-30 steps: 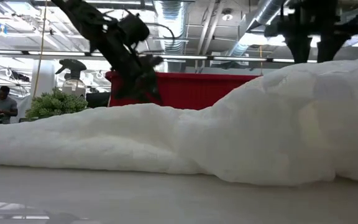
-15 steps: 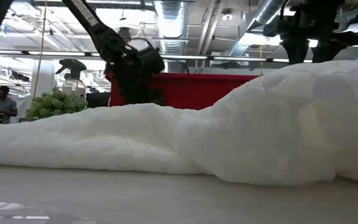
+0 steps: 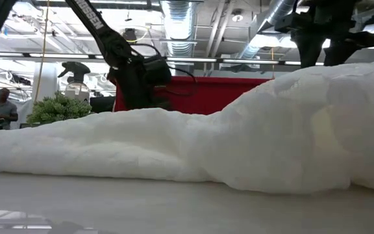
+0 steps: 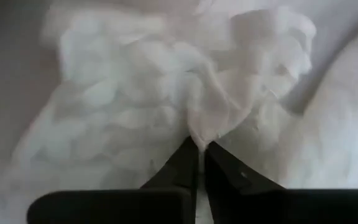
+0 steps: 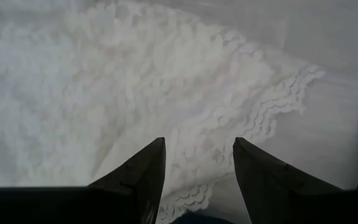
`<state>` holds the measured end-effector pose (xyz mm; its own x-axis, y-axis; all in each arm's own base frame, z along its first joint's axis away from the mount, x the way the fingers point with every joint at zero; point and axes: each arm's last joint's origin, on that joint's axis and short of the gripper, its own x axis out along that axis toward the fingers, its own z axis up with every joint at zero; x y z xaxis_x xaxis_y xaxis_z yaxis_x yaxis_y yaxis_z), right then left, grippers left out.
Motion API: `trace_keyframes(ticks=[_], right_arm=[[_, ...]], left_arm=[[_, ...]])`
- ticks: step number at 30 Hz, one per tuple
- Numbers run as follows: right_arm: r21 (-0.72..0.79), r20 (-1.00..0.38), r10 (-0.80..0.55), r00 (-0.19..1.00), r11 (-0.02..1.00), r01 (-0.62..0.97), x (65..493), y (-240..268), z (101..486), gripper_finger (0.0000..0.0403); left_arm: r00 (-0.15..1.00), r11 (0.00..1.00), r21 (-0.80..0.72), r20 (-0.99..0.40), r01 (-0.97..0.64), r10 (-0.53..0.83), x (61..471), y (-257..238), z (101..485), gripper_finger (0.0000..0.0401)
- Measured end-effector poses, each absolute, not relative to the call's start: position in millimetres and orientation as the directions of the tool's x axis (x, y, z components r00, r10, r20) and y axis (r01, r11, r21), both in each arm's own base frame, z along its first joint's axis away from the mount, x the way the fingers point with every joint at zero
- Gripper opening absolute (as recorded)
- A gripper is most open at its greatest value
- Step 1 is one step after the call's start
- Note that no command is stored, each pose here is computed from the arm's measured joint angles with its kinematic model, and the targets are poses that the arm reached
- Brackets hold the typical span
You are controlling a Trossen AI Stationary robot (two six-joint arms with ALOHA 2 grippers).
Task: Fold Laundry from Bin
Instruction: Fold the white t-shirt
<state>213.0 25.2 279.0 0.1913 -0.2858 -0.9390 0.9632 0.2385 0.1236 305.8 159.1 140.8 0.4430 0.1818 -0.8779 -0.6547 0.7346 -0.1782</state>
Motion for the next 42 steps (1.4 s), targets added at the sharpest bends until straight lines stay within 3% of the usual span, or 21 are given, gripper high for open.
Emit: trace_keyframes(ticks=[3, 9, 16, 22, 28, 35, 42], right_arm=[[0.112, -0.936, -0.301, 0.181, 0.235, 0.966, 212, 24, 279, 0.0212], [0.109, -0.930, -0.329, 0.166, 0.183, 0.977, 214, 12, 279, 0.0212], [0.099, -0.915, -0.363, 0.174, 0.215, 0.971, 238, -11, 265, 0.0212], [0.060, -0.911, -0.381, 0.156, 0.253, 0.966, 269, -51, 238, 0.0212], [0.046, -0.954, -0.270, 0.132, 0.305, 0.951, 283, -96, 205, 0.0212], [0.196, -0.942, -0.202, 0.267, 0.315, 0.929, 297, -138, 182, 0.0234], [0.142, -0.969, -0.154, 0.191, 0.283, 0.948, 296, -151, 155, 0.0240]], left_arm=[[0.427, 0.721, -0.148, -0.877, -0.677, 0.220, 295, 154, 163, 0.0002], [0.380, 0.684, 0.020, -0.820, -0.729, 0.428, 266, 140, 224, 0.0000], [0.416, 0.634, 0.028, -0.733, -0.772, 0.538, 236, 127, 270, 0.0000], [0.348, 0.622, 0.071, -0.777, -0.780, 0.524, 222, 121, 272, 0.0000], [0.231, 0.599, 0.165, -0.818, -0.783, 0.527, 212, 118, 267, 0.0000], [0.228, 0.599, 0.179, -0.810, -0.781, 0.540, 213, 118, 268, 0.0000], [0.233, 0.606, 0.177, -0.812, -0.775, 0.535, 213, 118, 268, 0.0000]])
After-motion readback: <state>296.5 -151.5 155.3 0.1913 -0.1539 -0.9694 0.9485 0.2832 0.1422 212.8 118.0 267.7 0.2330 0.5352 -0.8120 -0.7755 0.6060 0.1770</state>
